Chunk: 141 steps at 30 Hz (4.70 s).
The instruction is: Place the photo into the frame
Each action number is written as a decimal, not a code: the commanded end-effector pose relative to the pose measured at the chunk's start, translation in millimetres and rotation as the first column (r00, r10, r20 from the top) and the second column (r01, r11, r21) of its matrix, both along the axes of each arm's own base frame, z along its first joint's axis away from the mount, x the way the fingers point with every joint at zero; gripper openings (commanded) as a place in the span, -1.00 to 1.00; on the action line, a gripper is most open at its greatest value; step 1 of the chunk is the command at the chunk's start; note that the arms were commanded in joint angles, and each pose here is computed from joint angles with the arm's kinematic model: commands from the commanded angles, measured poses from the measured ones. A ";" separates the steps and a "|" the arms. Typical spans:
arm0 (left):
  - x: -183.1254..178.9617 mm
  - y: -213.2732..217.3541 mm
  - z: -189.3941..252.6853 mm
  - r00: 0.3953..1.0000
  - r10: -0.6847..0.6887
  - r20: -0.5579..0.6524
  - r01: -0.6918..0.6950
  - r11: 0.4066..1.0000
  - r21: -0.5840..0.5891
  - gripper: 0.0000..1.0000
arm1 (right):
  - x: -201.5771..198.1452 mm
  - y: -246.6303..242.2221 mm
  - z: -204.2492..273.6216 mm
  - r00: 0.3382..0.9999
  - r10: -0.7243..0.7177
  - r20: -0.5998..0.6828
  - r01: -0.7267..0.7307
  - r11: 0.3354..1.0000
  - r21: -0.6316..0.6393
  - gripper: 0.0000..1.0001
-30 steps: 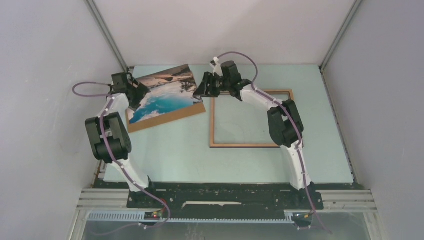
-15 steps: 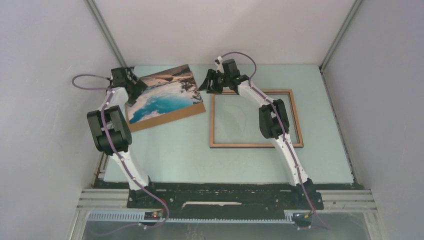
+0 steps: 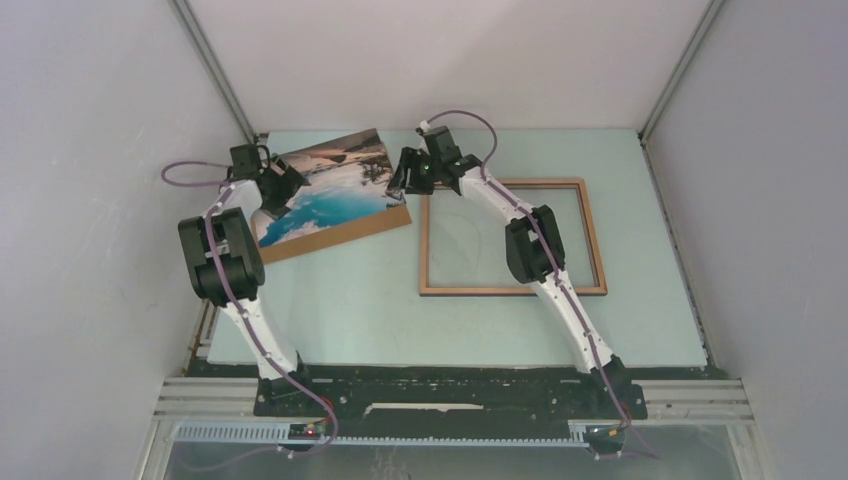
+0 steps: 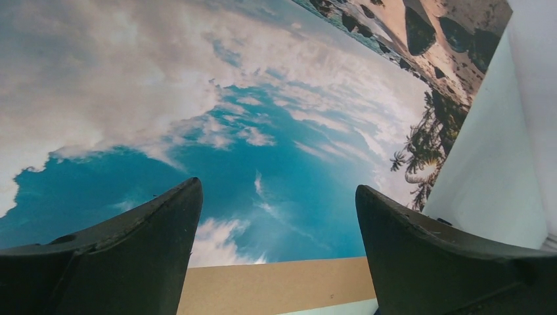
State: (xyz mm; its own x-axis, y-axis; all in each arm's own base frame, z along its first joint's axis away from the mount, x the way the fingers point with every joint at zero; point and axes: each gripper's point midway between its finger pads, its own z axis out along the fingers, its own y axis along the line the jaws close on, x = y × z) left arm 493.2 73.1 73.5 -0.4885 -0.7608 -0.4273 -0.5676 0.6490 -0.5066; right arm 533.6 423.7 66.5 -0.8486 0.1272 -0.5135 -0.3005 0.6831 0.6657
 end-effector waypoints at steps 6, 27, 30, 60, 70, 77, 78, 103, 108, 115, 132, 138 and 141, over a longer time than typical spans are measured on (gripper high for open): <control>7.5 -17.5 -7.8 0.999 -0.026 0.029 0.028 0.996 -0.090 0.88 | 2.6 -5.0 -15.8 0.998 -0.070 0.003 0.069 0.993 -0.095 0.30; -6.0 -12.5 -41.1 0.992 0.051 -0.116 -0.068 0.987 -0.148 0.88 | -4.3 9.7 -8.5 0.992 0.015 -0.127 0.007 0.984 0.177 0.12; -6.3 -12.4 -41.5 0.992 0.051 -0.118 -0.068 0.986 -0.152 0.88 | -0.1 9.1 0.0 0.994 0.021 -0.112 0.003 0.978 0.209 0.07; -3.7 -8.2 -29.4 0.995 0.038 -0.089 -0.050 0.989 -0.139 0.89 | 0.4 27.6 11.5 0.984 -0.002 -0.177 0.060 0.943 0.326 -0.41; 2.3 -25.2 43.4 0.992 -0.067 0.103 0.070 0.997 -0.026 0.97 | 5.9 19.5 56.7 0.996 0.001 -0.091 0.031 0.940 0.340 -0.99; -15.5 -64.2 108.0 0.964 -0.155 0.214 0.153 0.988 0.027 0.97 | -13.4 8.9 129.9 0.999 0.026 -0.023 -0.016 0.936 0.351 -1.00; -21.4 -69.0 116.1 0.959 -0.163 0.231 0.162 0.986 0.023 0.97 | -18.4 6.8 144.3 1.000 0.028 -0.003 -0.025 0.938 0.345 -1.00; -145.1 -146.8 229.0 0.793 -0.378 0.478 0.450 0.892 -0.043 1.00 | -203.4 -300.0 358.6 0.957 -0.130 0.261 0.138 0.990 -0.012 -1.00; -150.7 -158.0 228.7 0.776 -0.397 0.490 0.487 0.871 -0.064 1.00 | -209.9 -378.0 361.6 0.896 -0.284 0.342 0.345 0.929 -0.132 -1.00; -162.1 -166.2 224.1 0.757 -0.425 0.497 0.514 0.856 -0.051 1.00 | -208.0 -415.6 365.3 0.830 -0.271 0.488 0.477 0.798 -0.369 -1.00; -167.9 -175.7 196.4 0.759 -0.466 0.455 0.562 0.821 -0.096 1.00 | -156.9 -289.2 249.1 0.912 0.319 0.257 0.090 0.455 -0.886 -1.00; -163.9 -176.3 188.5 0.771 -0.458 0.442 0.559 0.820 -0.124 1.00 | -158.7 -243.1 214.3 0.881 0.446 0.155 -0.017 0.359 -0.933 -1.00; -158.8 -174.9 180.5 0.792 -0.428 0.436 0.534 0.831 -0.154 1.00 | -165.2 -223.0 200.5 0.867 0.485 0.117 -0.047 0.313 -0.948 -1.00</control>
